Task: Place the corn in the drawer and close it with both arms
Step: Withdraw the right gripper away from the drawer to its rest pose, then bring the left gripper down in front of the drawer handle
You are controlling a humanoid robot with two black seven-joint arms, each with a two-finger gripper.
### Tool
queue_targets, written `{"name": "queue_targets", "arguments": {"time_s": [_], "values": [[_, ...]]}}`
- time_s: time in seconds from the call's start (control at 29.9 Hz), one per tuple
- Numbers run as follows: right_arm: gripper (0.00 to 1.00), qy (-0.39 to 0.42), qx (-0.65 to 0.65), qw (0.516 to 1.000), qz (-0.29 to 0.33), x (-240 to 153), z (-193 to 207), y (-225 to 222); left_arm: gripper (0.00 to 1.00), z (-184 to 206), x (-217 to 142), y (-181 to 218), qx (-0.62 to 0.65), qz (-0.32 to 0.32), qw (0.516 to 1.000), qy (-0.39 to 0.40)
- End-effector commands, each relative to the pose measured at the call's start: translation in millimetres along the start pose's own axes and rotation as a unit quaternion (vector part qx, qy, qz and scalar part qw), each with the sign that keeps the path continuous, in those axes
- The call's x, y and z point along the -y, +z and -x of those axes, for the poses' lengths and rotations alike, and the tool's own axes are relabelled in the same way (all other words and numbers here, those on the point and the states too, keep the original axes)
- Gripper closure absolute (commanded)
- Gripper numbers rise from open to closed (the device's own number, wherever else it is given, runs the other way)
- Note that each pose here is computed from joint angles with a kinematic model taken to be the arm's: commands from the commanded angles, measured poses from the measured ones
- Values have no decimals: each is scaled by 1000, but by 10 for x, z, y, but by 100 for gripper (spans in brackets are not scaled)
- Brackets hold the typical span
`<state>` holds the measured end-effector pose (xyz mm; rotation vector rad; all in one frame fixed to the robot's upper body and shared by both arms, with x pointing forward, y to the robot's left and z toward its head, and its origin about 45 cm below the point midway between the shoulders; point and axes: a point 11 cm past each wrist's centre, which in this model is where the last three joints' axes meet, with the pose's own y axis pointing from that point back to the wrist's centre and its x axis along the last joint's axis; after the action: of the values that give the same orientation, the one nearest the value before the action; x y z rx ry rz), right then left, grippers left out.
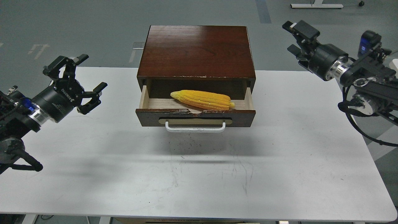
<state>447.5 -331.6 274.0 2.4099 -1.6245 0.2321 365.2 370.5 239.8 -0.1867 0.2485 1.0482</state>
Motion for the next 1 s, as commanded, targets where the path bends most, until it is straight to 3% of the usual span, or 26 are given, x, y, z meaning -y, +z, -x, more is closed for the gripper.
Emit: {"name": "queue_targets", "arguments": {"time_s": [0.0, 0.4, 0.5, 0.73, 0.87, 0.97], "values": [[1, 24, 61, 998, 11, -131, -54, 221, 0, 7, 5, -10, -1, 0, 1000, -1], [1, 54, 165, 984, 45, -393, 10, 769, 0, 17, 7, 41, 46, -17, 999, -19], [1, 55, 164, 984, 46, -397, 11, 776, 0, 4, 77, 353, 110, -12, 993, -36], [1, 53, 161, 984, 49, -408, 28, 803, 0, 600, 456, 837, 252, 2, 955, -158], [1, 54, 160, 984, 52, -421, 30, 824, 1, 997, 523, 865, 311, 6, 923, -227], [1, 57, 162, 983, 59, -468, 33, 888, 5, 1491, 537, 748, 379, 11, 872, -311]]}}
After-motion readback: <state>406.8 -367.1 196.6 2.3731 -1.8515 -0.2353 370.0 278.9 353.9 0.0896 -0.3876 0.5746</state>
